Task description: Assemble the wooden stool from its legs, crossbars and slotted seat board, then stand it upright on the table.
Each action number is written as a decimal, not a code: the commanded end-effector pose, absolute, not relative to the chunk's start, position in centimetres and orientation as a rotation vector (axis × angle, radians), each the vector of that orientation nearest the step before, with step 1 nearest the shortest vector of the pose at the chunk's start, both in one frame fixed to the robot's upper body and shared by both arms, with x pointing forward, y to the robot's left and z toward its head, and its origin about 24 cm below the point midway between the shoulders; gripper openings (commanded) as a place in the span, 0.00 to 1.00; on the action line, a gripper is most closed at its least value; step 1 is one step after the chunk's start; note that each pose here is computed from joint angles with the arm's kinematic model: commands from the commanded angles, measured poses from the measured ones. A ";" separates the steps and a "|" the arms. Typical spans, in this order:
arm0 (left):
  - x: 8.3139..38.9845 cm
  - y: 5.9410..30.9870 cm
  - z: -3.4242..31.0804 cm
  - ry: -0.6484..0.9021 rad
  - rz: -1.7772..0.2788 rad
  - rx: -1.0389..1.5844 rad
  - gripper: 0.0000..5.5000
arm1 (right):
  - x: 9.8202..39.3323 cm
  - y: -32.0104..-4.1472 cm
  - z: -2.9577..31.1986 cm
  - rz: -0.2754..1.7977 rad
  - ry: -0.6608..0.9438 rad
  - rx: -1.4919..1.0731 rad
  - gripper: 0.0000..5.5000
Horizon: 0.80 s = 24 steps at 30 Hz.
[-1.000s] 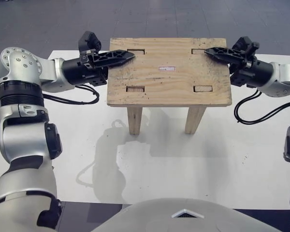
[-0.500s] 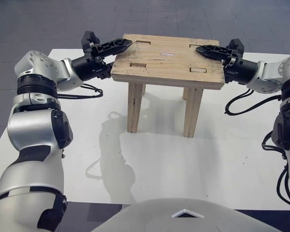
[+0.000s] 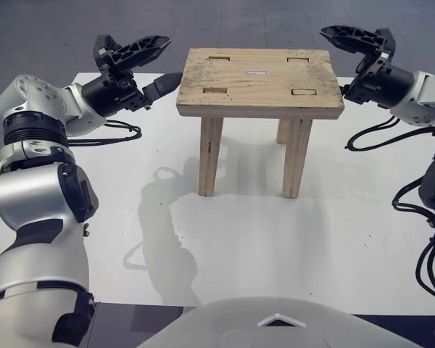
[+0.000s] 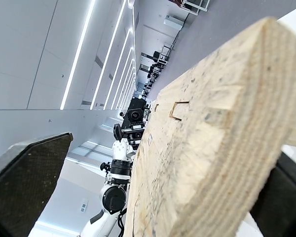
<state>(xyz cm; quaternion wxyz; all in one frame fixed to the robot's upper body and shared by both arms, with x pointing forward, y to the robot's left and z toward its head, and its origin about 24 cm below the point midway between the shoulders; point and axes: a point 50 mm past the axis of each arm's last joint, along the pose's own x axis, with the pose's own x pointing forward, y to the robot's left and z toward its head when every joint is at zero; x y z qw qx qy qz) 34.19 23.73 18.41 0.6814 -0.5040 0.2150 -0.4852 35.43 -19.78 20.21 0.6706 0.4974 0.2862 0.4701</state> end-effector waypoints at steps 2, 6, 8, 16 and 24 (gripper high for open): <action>33.8 25.0 18.0 0.479 -1.038 -1.069 0.84 | 34.9 -21.2 19.8 1.026 0.655 1.048 0.99; 33.4 25.4 17.8 0.492 -1.028 -1.038 0.84 | 34.2 -22.5 17.9 0.968 0.702 1.019 0.99; 33.3 25.7 18.0 0.484 -1.023 -1.033 0.84 | 34.0 -23.0 17.7 0.952 0.694 1.018 0.99; 33.8 28.3 17.5 0.292 -0.826 -0.962 0.84 | 34.2 -25.5 18.5 0.861 0.540 0.991 0.99; 34.8 25.4 12.1 0.097 -0.110 -0.082 0.84 | 36.0 -24.6 12.6 0.181 0.158 -0.031 0.99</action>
